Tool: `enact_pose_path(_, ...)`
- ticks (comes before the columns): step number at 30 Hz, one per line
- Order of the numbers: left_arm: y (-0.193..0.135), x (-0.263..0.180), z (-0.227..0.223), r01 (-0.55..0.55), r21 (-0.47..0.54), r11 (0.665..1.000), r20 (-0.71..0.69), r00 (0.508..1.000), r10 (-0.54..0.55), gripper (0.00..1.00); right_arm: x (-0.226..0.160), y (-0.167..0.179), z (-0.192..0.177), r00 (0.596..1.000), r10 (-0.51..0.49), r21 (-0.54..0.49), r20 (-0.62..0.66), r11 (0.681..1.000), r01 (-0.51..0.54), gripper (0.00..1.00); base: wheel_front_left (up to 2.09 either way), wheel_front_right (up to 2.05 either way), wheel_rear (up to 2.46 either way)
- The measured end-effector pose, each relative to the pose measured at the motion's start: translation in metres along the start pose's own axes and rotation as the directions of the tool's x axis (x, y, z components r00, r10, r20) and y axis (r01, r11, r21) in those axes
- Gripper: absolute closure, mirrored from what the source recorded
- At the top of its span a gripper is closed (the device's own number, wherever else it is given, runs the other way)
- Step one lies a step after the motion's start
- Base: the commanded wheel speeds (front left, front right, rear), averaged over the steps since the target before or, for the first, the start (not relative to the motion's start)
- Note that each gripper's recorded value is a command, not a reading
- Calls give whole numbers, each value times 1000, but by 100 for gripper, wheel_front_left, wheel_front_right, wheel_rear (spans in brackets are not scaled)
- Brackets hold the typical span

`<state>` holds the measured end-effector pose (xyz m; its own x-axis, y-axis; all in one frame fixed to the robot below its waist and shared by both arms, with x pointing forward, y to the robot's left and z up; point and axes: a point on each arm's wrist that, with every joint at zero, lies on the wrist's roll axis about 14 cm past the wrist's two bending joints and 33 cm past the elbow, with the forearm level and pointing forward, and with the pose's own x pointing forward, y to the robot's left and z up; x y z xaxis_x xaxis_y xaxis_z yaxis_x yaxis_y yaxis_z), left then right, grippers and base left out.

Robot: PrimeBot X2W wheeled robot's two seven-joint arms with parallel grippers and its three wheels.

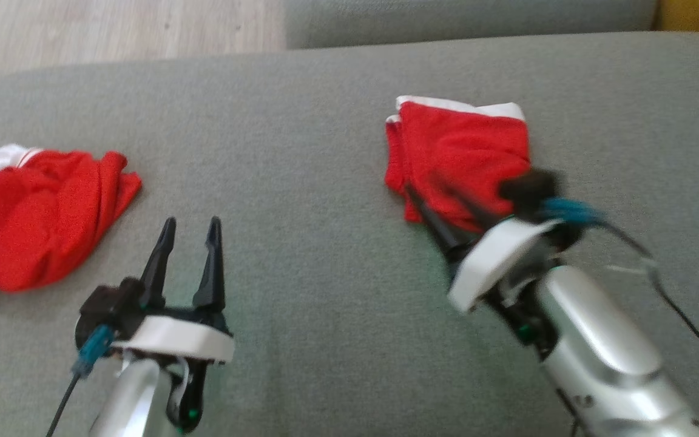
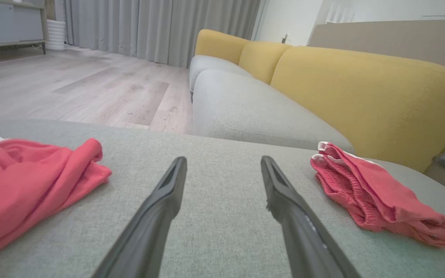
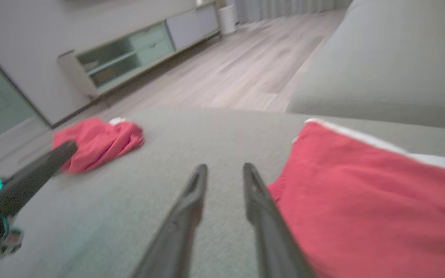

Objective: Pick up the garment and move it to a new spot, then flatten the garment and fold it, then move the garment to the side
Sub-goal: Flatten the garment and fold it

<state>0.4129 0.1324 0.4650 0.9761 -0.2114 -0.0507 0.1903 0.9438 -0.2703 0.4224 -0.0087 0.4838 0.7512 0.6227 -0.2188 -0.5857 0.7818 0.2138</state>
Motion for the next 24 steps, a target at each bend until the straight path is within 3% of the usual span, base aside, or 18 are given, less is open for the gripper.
enact_pose_path(3, 2, -8, -1, -13, 2, 1000, 0, 1000, 13, 0, -24, -33, 30, 979, -126, 34, 159, 992, 122, 0, 0, 0, 0)
enact_pose_path(6, 5, -15, -1, -27, 1, 1000, 1, 1000, 27, 0, -57, -60, 34, 939, -251, 98, 237, 967, 234, 0, 0, 0, 0)
enact_pose_path(12, 10, -22, 5, -42, 15, 999, 20, 999, 42, 0, -124, -98, 7, 861, -457, 145, 224, 889, 434, 0, 0, 0, 0)
enact_pose_path(16, 8, -24, 7, -35, 35, 999, 22, 999, 34, 0, -148, -105, -3, 836, -512, 140, 199, 859, 493, 0, 0, 0, 0)
enact_pose_path(24, 7, -29, 4, -37, 42, 998, 15, 999, 37, 0, -160, -103, -3, 827, -528, 137, 194, 849, 510, 0, 0, 0, 0)
